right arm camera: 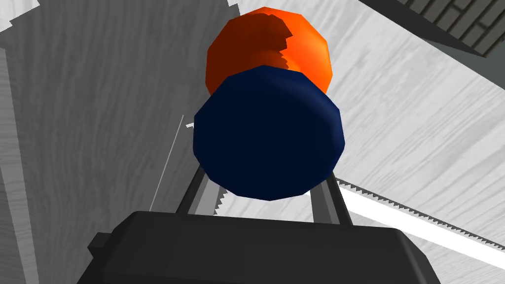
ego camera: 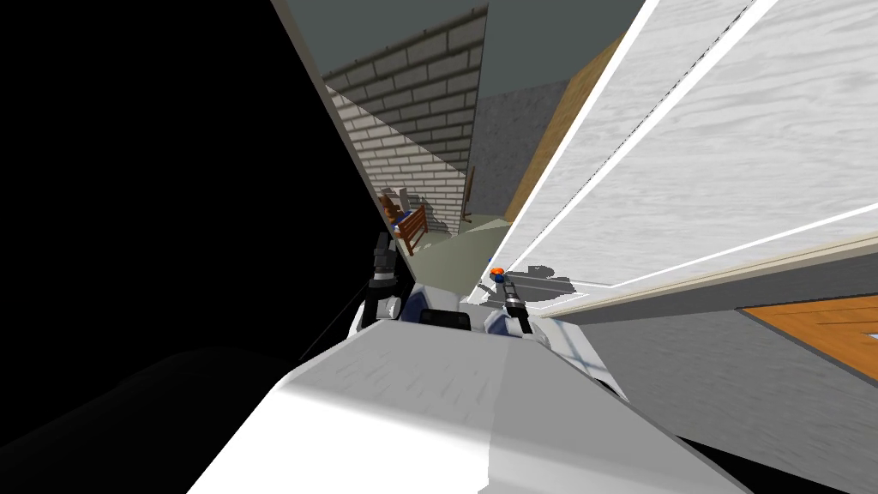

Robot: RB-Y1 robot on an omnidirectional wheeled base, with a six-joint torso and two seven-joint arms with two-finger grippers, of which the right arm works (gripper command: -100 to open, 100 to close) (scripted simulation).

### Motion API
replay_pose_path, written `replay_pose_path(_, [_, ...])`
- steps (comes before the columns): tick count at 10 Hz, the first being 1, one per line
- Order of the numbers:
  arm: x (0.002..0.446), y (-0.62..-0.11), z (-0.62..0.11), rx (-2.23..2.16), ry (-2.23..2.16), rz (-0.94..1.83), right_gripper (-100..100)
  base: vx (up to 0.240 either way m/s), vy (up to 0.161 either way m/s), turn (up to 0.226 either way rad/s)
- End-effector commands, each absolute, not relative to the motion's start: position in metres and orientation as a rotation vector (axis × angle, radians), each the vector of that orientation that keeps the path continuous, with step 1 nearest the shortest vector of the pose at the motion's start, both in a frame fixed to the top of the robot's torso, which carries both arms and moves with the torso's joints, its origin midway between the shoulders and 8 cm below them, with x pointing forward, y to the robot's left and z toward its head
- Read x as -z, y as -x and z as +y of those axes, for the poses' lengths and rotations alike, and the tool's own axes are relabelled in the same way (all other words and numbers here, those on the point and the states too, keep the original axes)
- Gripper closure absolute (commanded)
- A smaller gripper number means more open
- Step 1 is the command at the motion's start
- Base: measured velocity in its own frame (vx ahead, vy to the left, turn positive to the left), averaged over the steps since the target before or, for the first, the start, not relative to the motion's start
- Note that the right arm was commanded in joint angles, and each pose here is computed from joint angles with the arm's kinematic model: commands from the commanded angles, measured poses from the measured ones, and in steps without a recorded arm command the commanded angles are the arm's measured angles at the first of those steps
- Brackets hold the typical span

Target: Pull the door open

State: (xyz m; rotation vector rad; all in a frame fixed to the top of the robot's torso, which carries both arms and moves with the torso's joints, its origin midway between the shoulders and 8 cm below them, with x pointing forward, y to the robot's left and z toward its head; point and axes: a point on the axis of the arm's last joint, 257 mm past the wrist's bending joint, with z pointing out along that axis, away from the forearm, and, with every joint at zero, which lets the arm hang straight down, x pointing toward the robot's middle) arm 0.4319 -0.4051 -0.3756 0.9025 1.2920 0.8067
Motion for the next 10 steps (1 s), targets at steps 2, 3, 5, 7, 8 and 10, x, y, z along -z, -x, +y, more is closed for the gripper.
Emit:
replay_pose_path(2, [0.3796, -0.4353, -0.3907, -0.889, -0.967, 1.263, 100, -0.047, -0.013, 0.034])
replay_pose_path(3, [0.3796, -0.4353, -0.3907, -0.893, -0.970, 1.261, 100, -0.041, -0.017, 0.027])
replay_pose_path(5, [0.3793, -0.4362, -0.3907, -0.930, -1.009, 1.237, 100, -0.039, -0.027, 0.051])
replay_pose_path(7, [0.3791, -0.4372, -0.3907, -0.967, -1.047, 1.212, 100, -0.036, -0.017, 0.039])
replay_pose_path(8, [0.3789, -0.4381, -0.3907, -1.002, -1.085, 1.186, 100, -0.043, -0.019, 0.051])
replay_pose_path(10, [0.3787, -0.4390, -0.3907, -1.037, -1.121, 1.160, 100, -0.047, -0.019, 0.045])
